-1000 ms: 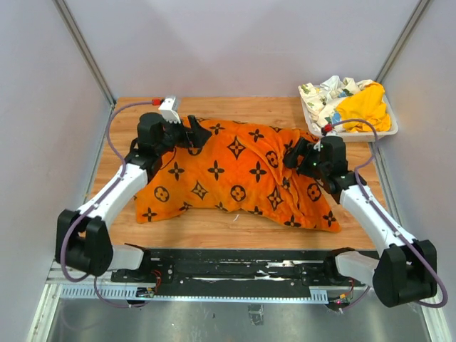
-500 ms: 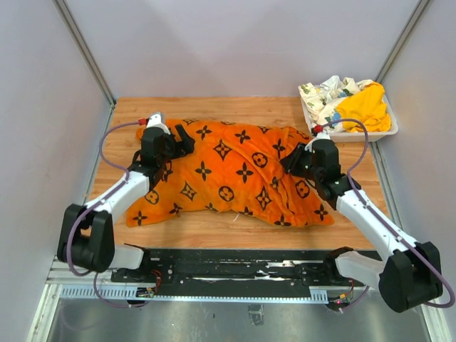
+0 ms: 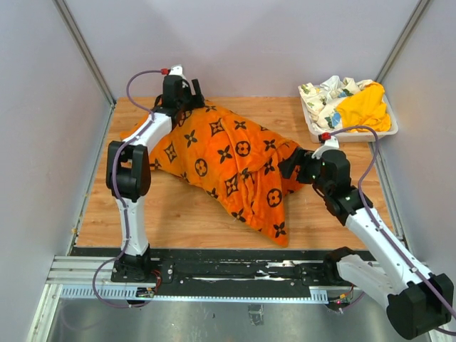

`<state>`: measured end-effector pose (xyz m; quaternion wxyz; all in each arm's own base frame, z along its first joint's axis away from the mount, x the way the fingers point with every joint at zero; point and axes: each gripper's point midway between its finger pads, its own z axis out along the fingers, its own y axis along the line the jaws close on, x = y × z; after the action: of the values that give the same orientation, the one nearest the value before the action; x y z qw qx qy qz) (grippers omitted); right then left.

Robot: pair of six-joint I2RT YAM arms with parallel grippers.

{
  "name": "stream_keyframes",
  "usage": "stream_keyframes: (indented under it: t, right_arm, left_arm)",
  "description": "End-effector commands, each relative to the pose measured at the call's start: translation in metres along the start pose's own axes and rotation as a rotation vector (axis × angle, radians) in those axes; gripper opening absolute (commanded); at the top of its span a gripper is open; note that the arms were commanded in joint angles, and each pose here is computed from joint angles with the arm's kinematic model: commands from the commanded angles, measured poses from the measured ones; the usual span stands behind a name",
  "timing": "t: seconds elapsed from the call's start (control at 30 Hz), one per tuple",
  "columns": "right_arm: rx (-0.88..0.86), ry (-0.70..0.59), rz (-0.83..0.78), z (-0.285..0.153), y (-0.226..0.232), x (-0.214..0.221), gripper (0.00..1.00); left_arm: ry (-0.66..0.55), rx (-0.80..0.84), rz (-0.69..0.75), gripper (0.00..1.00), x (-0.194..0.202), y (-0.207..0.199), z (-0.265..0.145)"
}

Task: Remove the pillowcase from the pillow
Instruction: Adjust the pillow at the center of the board.

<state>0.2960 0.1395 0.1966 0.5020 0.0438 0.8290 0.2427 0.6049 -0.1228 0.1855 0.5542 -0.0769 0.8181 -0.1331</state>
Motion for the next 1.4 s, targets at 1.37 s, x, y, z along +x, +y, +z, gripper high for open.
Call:
stream_keyframes:
  t: [1.37]
  right_arm:
    - [-0.110, 0.110, -0.031, -0.004, 0.012, 0.033, 0.85]
  left_arm:
    - [-0.158, 0.640, 0.496, 0.99, -0.013, -0.145, -0.219]
